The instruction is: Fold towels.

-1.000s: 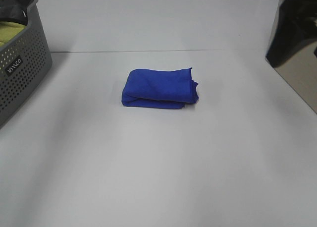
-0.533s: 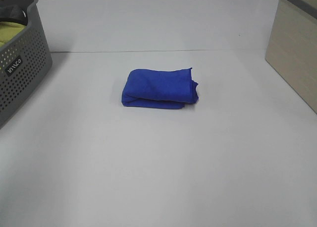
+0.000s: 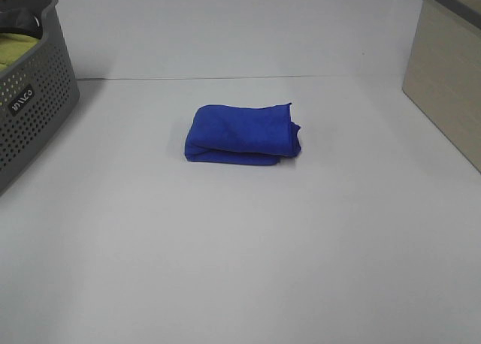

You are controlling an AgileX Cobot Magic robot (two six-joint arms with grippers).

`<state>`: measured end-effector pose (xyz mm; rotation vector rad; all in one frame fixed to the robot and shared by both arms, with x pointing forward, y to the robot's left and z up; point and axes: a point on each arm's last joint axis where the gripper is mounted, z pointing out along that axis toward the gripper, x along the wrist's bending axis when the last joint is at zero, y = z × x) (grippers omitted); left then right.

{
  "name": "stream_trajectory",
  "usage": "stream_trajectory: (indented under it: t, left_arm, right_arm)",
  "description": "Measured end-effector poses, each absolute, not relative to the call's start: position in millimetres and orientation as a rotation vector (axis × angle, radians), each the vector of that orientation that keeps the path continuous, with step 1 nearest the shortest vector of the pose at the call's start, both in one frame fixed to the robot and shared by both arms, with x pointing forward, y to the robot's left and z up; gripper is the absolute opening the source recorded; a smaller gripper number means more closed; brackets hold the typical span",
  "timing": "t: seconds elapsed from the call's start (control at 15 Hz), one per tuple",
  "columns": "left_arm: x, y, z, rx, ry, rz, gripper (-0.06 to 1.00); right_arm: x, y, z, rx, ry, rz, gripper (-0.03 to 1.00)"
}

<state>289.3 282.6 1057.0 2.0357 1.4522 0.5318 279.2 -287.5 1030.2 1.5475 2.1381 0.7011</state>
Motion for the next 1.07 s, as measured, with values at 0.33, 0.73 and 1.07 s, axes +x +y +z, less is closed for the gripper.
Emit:
stream_trajectory:
  t: [0.33,0.73,1.07]
  left_arm:
    - [281.7,278.6,1049.8,2.034,1.387,0.484,0.62]
    - [282.1,279.3,1049.5,2.040,1.385,0.496,0.62]
    - [269.3,284.6,1053.6,1.942,1.384,0.595,0.62]
  right_arm:
    - [279.6,-286.7,1031.1,1.540,2.125,0.729,0.84]
    - [279.6,-286.7,1031.1,1.540,2.125,0.729,0.84]
    - [275.2,-293.4,1033.0,1.664,1.941,0.716,0.84]
